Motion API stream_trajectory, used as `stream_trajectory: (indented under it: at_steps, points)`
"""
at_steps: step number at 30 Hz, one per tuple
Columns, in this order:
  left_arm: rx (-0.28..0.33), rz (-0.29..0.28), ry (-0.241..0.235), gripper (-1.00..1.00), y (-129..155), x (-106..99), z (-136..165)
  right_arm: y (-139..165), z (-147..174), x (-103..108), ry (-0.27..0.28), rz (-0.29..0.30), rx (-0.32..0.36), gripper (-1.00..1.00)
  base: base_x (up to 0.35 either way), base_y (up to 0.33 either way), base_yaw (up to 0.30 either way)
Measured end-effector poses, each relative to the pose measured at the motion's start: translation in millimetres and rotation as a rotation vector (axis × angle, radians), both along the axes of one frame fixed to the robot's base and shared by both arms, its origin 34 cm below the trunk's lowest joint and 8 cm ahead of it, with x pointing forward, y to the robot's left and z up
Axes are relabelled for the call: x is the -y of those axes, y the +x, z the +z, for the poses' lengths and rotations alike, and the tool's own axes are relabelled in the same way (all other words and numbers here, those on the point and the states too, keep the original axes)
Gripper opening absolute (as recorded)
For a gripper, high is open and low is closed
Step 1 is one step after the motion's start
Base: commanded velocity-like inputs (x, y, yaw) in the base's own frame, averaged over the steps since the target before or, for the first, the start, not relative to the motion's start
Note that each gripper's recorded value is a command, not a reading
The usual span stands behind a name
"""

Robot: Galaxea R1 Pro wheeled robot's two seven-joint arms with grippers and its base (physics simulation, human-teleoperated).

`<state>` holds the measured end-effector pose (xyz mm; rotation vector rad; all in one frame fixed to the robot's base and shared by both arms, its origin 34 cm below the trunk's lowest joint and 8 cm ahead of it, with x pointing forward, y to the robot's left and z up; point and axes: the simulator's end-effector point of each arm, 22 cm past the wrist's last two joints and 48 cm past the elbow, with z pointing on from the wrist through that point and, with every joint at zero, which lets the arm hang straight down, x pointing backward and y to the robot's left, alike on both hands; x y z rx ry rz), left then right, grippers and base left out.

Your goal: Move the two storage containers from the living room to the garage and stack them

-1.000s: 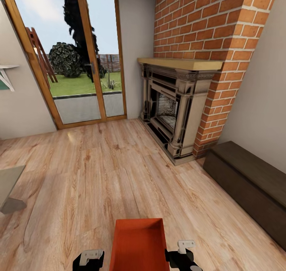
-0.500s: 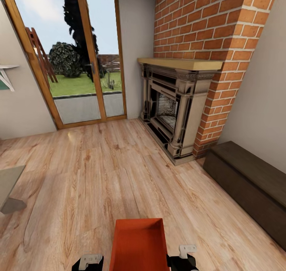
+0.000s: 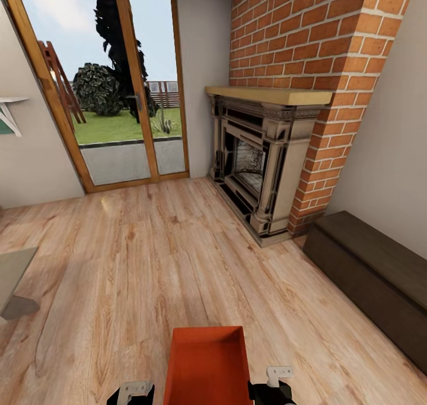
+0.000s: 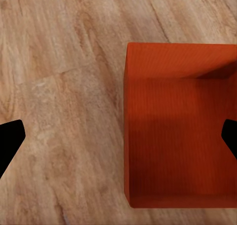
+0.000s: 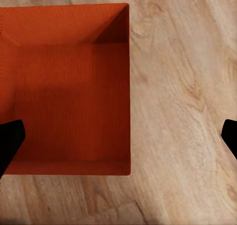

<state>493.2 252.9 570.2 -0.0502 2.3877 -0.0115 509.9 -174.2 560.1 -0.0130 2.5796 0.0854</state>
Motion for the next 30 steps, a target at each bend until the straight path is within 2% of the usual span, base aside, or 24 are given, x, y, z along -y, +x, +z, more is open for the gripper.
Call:
stream_trajectory:
  at_steps: [30]
  points:
    - [0.0, -0.002, -0.004, 1.0, 0.0, 3.7, 0.1, 0.0, 0.5, -4.4, 0.006, 0.002, 0.001, 1.0, 0.0, 0.0, 0.0]
